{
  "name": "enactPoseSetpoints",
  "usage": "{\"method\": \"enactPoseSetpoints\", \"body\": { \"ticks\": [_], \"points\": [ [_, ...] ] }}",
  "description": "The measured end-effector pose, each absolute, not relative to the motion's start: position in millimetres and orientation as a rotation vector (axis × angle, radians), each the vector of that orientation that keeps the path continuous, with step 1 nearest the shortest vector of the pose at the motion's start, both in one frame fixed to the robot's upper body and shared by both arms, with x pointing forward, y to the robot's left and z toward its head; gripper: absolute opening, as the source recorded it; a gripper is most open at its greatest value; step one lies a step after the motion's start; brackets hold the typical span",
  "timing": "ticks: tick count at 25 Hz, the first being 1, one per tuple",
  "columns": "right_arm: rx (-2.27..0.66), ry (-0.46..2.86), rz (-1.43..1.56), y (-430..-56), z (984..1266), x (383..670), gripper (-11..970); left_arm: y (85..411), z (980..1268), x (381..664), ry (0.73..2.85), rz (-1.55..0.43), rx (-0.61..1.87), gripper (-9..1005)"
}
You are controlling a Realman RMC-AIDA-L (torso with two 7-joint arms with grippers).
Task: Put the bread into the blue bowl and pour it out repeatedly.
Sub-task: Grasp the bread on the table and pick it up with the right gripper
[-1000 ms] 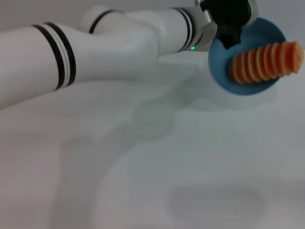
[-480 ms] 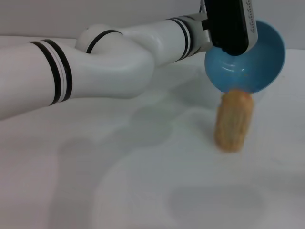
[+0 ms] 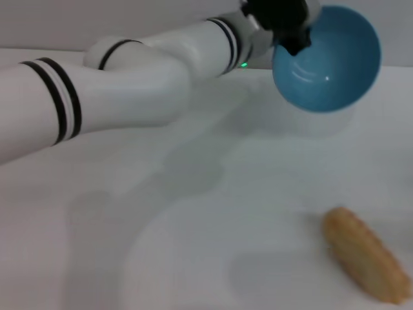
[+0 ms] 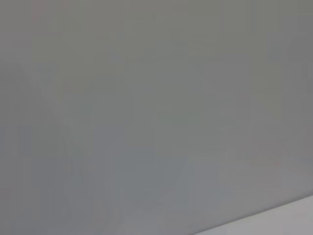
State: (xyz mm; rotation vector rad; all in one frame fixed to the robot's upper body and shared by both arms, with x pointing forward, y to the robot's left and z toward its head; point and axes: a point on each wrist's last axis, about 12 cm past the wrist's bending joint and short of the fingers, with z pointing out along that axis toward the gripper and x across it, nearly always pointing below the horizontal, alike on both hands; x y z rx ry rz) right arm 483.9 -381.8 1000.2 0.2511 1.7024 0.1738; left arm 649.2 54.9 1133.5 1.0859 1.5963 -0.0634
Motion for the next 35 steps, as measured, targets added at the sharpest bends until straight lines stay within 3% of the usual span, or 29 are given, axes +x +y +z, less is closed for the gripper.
{"method": "enactPoseSetpoints", "body": {
  "ticks": [9, 14, 16, 23, 35],
  "points": [
    [0.172, 1.756, 0.440, -346, 1003, 507, 506, 76, 1123, 651, 1.754, -0.160, 0.893, -2],
    [0.102, 1.977, 0.810, -353, 1035, 522, 506, 85, 1119, 654, 1.816, -0.180, 0.834, -2],
    [0.095, 2.042, 0.826, -357, 1041, 524, 505, 87, 1119, 655, 1.841, -0.187, 0.822, -2],
    [0.040, 2.404, 0.919, -380, 1069, 513, 505, 92, 1112, 652, 1.885, -0.208, 0.785, -1],
    [-0.034, 2.489, 0.953, -376, 1057, 498, 504, 93, 1110, 651, 1.896, -0.212, 0.782, -1]
  ]
}}
